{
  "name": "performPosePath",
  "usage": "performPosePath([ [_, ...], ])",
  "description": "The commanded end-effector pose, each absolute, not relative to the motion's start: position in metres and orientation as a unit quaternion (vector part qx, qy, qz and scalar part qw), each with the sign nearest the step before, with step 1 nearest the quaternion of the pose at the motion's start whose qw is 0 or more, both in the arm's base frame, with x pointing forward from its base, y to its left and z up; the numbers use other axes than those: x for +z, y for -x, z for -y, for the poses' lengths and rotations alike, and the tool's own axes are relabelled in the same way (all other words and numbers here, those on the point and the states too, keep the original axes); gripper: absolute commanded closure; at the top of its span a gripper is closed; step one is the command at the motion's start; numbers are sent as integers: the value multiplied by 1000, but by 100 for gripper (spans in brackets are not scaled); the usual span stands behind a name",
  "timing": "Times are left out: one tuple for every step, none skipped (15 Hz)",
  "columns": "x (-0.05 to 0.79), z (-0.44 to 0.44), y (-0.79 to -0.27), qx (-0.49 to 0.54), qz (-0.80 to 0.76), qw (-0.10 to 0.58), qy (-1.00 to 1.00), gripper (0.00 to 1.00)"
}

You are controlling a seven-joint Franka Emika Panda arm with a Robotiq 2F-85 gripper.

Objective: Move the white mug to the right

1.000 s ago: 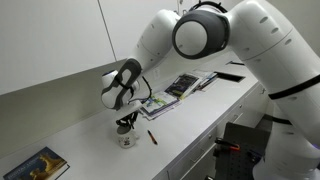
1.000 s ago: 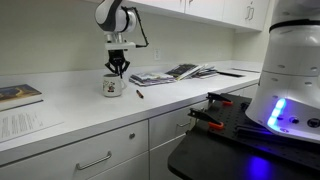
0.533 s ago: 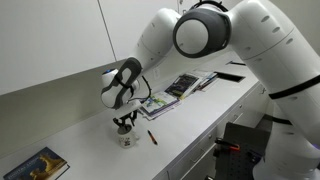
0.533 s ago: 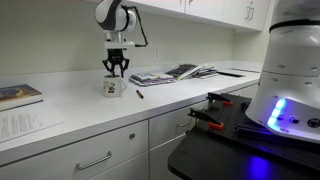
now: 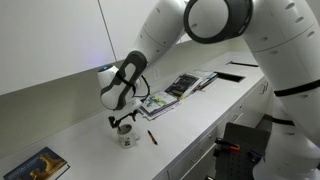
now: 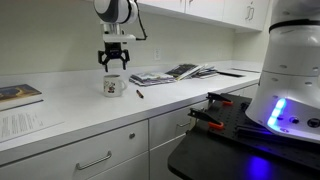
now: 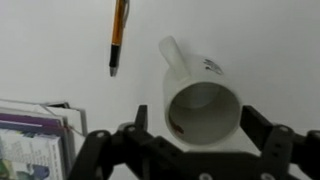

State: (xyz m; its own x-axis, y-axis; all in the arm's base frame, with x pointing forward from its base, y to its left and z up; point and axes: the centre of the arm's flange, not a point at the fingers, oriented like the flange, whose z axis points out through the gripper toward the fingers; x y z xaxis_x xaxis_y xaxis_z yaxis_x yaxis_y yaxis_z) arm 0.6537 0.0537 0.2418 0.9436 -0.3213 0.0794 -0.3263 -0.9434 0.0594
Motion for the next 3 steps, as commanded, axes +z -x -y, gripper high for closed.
performPosePath([
  [283,-53,-619,61,151,57,-985,0],
  [293,-53,-614,65,148,57,-985,0],
  [301,-53,-609,67,147,53,-985,0],
])
